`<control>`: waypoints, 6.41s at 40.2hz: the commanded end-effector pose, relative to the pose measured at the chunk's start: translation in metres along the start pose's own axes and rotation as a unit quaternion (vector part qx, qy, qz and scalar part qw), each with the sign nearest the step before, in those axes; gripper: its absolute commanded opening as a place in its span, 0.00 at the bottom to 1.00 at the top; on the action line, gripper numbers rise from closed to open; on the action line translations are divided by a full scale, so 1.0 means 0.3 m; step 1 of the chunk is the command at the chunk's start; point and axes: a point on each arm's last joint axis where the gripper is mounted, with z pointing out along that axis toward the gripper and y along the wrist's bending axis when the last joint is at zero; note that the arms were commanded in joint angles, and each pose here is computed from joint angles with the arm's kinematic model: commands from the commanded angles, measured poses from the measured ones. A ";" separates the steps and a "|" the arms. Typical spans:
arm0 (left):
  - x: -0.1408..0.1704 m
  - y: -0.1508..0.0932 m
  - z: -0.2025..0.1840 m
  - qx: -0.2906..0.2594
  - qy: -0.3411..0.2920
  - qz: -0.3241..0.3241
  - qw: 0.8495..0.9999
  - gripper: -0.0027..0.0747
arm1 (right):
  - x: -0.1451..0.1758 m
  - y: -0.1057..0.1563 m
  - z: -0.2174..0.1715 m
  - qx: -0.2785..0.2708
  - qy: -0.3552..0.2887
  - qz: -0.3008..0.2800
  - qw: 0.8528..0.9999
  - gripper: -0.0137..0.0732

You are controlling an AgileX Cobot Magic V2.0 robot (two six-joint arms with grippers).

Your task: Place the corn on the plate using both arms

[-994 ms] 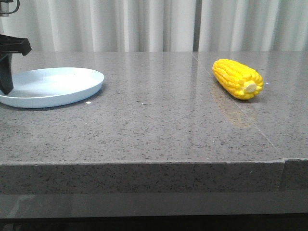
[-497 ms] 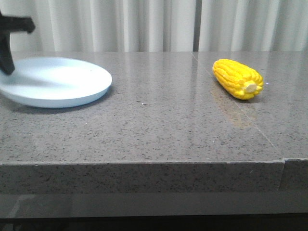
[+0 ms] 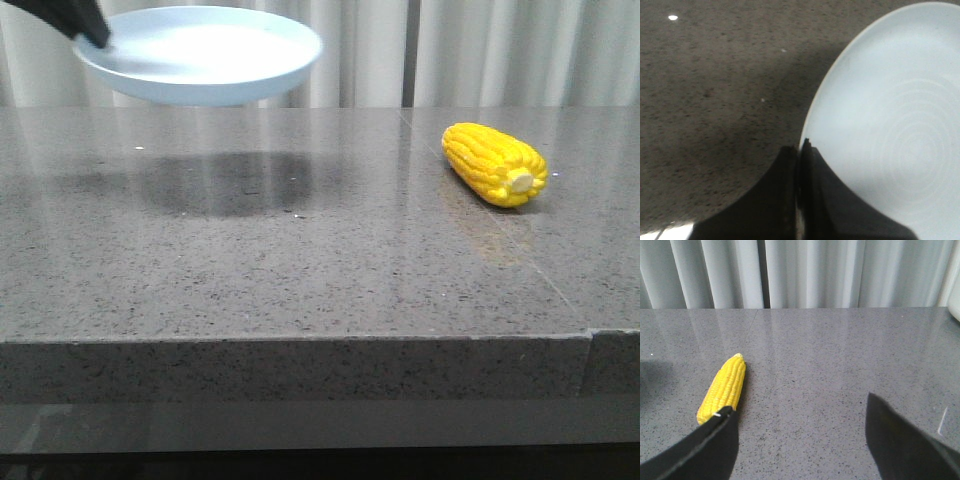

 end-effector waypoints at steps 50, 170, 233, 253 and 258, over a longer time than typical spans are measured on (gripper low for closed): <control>0.025 0.027 -0.140 -0.127 -0.013 0.061 0.990 0.39 | -0.057 0.002 -0.003 0.000 -0.046 -0.004 0.999 0.80; 0.941 0.119 -0.609 -0.118 -0.491 0.114 0.856 0.01 | -0.116 0.232 0.851 -0.085 0.359 0.079 0.926 0.80; 0.941 0.119 -0.609 -0.117 -0.491 0.114 0.856 0.01 | -0.173 0.555 0.909 -0.196 0.363 0.107 0.904 0.37; 0.941 0.119 -0.609 -0.117 -0.491 0.114 0.856 0.01 | -0.027 0.730 0.969 -0.214 0.368 0.138 0.894 0.37; 0.941 0.119 -0.609 -0.117 -0.491 0.114 0.856 0.01 | 0.009 0.735 0.989 -0.208 0.378 0.136 0.892 0.37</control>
